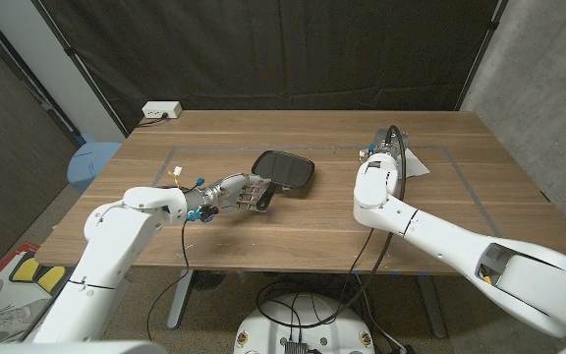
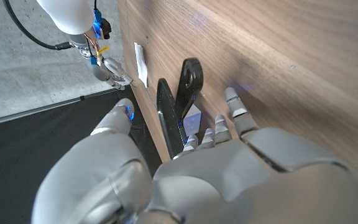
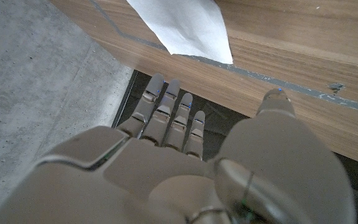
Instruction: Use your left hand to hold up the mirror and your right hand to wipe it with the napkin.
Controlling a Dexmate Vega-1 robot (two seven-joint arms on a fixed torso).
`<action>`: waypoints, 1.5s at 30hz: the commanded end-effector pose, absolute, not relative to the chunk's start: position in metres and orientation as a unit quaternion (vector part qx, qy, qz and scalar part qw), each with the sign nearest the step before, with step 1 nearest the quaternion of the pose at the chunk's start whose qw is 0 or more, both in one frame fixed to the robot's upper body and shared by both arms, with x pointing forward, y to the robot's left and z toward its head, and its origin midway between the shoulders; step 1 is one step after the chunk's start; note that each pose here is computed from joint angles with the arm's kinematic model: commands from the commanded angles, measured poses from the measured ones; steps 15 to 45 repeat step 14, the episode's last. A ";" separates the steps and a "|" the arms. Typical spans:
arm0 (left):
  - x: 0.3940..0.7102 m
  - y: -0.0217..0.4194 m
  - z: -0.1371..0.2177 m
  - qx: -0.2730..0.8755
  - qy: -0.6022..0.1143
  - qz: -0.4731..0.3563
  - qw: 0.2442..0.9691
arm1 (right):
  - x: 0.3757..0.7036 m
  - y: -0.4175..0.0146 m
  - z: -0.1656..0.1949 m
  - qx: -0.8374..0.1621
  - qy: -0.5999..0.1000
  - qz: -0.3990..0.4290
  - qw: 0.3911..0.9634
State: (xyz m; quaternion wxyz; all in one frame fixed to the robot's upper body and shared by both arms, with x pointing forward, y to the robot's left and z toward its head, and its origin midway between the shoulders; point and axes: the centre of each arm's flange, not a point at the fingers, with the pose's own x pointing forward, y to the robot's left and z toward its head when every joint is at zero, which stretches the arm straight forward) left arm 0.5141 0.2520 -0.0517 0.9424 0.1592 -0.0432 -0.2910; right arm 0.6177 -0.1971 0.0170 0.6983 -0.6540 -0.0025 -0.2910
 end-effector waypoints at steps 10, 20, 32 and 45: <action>0.528 0.263 -0.032 0.189 -0.069 -0.318 0.927 | 0.599 -0.178 0.030 -0.657 -0.031 -0.324 0.680; 0.535 0.266 -0.030 0.186 -0.069 -0.319 0.927 | 0.604 -0.173 0.034 -0.659 -0.036 -0.323 0.679; 0.535 0.266 -0.030 0.186 -0.069 -0.319 0.927 | 0.604 -0.173 0.034 -0.659 -0.036 -0.323 0.679; 0.535 0.266 -0.030 0.186 -0.069 -0.319 0.927 | 0.604 -0.173 0.034 -0.659 -0.036 -0.323 0.679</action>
